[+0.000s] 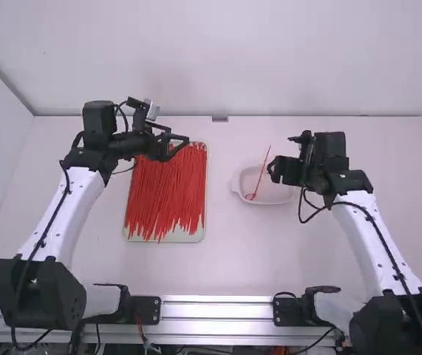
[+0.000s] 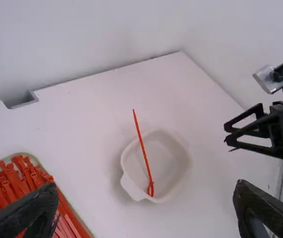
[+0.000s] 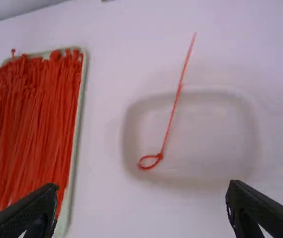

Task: Fasten the cable tie

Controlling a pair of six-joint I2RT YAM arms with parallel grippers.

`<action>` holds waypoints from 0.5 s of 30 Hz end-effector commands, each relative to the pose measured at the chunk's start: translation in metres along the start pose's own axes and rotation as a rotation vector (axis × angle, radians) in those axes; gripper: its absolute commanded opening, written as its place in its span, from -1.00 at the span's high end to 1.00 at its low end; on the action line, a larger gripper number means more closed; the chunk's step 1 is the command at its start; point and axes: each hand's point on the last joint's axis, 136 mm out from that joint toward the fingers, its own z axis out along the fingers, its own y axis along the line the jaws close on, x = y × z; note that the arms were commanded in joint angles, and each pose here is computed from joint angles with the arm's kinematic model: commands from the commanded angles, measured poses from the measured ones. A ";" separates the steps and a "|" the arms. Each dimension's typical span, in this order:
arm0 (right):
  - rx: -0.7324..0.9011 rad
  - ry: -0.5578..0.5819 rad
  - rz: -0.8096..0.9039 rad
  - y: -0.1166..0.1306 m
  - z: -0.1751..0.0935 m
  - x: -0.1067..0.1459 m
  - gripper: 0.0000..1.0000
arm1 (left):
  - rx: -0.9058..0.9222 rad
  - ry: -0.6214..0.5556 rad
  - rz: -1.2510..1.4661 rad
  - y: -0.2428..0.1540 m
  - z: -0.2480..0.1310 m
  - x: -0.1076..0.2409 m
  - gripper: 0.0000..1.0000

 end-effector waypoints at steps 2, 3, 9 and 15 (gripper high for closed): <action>0.095 -0.076 -0.047 -0.026 -0.013 -0.004 -0.72 | -0.054 -0.040 0.037 -0.006 -0.012 -0.003 -0.74; 0.120 -0.098 -0.056 -0.034 -0.017 -0.005 -0.68 | -0.070 -0.051 0.048 -0.005 -0.014 -0.003 -0.71; 0.226 -0.200 -0.159 -0.053 -0.030 -0.007 -0.49 | -0.160 -0.116 0.111 -0.004 -0.027 -0.004 -0.53; 0.320 -0.340 -0.181 -0.066 -0.047 -0.005 -0.22 | -0.285 -0.198 0.173 -0.001 -0.046 -0.001 -0.28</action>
